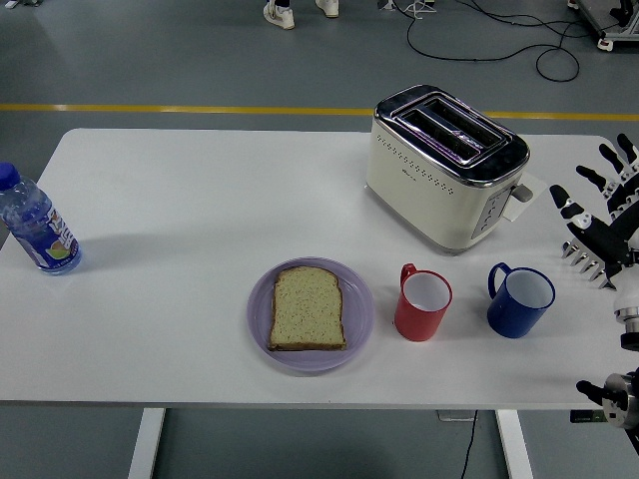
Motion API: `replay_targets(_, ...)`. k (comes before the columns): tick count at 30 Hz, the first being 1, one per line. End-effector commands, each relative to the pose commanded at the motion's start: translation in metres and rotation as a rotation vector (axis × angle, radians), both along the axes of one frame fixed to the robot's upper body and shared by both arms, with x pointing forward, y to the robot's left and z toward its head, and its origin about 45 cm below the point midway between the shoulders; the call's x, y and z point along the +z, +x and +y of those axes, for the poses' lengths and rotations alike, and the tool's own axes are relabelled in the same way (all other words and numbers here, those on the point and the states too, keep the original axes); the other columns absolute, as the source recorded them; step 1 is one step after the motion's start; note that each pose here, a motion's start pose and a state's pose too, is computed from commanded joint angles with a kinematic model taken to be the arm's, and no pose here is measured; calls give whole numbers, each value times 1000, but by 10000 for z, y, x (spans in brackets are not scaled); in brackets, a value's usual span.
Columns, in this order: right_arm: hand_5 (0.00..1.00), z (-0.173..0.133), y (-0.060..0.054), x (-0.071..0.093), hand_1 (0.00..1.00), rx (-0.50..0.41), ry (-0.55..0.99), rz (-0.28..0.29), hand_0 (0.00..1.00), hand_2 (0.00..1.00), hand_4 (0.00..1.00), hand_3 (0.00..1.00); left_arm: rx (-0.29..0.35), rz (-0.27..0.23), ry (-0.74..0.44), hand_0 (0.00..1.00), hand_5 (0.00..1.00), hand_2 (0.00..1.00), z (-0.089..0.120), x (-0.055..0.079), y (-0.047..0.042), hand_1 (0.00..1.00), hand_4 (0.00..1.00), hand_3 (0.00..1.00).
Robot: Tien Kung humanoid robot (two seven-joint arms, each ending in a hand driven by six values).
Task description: Pick up the cup,pour liquid into bread,place the cup on the desk
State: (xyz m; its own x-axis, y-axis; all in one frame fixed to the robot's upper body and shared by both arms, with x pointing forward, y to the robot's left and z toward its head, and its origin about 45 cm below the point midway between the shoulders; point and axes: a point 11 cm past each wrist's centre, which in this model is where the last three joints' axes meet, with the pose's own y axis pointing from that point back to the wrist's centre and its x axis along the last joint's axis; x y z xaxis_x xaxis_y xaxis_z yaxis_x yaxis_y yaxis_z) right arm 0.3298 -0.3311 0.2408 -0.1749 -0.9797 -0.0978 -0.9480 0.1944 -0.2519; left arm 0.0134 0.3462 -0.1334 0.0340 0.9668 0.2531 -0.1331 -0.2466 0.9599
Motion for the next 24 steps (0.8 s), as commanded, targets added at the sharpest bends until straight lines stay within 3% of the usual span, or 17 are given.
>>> replay_targets(4,210,-90,35,54,659,75,198,29,724,711,642,633,-3,5,2,646,763,585,8,0,-21,602,292,526)
replay_targets(10,234,-238,43,33,642,126,488,-5,696,688,626,619,-4,8,4,646,764,581,13,0,-43,601,294,527)
replay_targets(20,256,-487,21,-332,632,140,989,24,677,676,616,619,-5,7,4,646,762,581,16,1,-39,600,294,527)
replay_targets(24,264,-481,6,-462,617,151,1084,43,670,664,612,619,-3,3,4,646,762,578,16,2,-20,599,295,527)
